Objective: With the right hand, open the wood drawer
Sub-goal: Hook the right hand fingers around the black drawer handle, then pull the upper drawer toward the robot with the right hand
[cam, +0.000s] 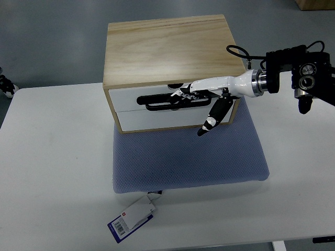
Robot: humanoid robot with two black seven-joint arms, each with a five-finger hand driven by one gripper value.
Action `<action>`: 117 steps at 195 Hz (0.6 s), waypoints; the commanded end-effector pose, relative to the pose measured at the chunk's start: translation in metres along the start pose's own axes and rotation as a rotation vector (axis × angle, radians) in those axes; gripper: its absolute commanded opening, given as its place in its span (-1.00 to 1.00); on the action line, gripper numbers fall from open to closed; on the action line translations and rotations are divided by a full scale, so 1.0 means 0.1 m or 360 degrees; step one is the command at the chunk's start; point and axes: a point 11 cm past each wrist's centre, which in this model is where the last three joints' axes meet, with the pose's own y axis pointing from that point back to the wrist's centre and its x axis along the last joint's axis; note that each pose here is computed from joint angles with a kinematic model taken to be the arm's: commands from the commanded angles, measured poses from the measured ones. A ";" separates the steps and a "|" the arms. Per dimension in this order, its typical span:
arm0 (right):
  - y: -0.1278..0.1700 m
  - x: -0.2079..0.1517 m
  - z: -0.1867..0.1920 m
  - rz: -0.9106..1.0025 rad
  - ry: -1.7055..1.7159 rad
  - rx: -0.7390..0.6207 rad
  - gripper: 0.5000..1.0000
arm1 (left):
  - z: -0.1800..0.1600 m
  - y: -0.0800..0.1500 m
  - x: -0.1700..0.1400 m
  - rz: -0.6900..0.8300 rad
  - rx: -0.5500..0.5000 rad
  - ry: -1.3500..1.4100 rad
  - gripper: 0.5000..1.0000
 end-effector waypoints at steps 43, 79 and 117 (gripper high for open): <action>0.12 -0.07 -0.07 -0.0023 0.0045 0.0002 0.75 | 0.00 0.00 0.00 -0.0001 0.0000 0.0000 1.00; 0.16 -0.15 -0.11 -0.0060 0.0075 -0.0002 0.75 | 0.00 0.00 -0.01 -0.0004 0.0000 0.0000 1.00; 0.19 -0.20 -0.02 -0.0085 -0.0005 -0.0093 0.75 | 0.00 0.00 0.00 -0.0001 0.0000 0.0000 1.00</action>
